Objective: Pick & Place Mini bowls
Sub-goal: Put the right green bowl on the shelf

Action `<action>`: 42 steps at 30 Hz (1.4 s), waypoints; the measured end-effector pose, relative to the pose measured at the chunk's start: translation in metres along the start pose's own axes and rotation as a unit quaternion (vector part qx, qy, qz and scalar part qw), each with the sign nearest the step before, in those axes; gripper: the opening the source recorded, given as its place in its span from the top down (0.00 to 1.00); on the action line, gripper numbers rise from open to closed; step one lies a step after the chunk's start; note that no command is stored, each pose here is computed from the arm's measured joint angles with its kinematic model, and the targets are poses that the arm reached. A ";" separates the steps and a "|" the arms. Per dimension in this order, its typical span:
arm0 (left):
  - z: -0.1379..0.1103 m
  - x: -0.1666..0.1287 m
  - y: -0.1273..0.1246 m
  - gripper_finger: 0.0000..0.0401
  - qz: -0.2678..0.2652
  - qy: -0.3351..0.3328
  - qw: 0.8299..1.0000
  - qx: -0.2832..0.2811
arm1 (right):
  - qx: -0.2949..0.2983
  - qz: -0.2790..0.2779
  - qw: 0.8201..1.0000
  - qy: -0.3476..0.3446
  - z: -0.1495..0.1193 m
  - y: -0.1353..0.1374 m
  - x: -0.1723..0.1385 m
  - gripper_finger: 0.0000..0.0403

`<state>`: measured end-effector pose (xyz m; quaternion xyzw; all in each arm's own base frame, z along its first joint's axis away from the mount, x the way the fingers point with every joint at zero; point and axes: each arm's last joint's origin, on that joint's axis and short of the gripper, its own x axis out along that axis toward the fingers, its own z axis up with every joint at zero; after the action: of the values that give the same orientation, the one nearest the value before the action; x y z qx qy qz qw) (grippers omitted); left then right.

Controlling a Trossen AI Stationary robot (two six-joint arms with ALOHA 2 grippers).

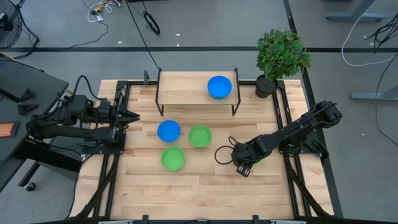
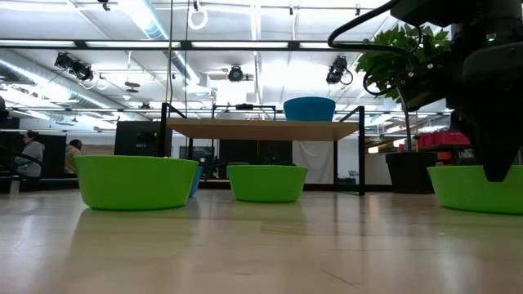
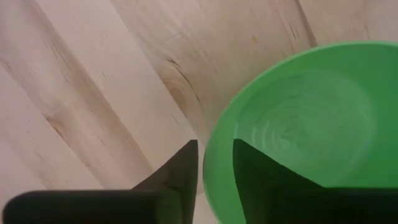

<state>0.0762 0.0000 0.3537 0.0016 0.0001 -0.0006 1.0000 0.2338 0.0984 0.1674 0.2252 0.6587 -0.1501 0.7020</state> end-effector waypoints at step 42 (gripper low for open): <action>0.000 0.000 0.000 0.88 0.000 0.000 1.000 0.000 | -0.096 0.056 0.993 -0.040 0.040 0.008 -0.057 1.00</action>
<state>0.0761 -0.0001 0.3536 0.0016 0.0003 -0.0007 1.0000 0.2670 0.0797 0.2258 0.1873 0.6277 -0.0556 0.7535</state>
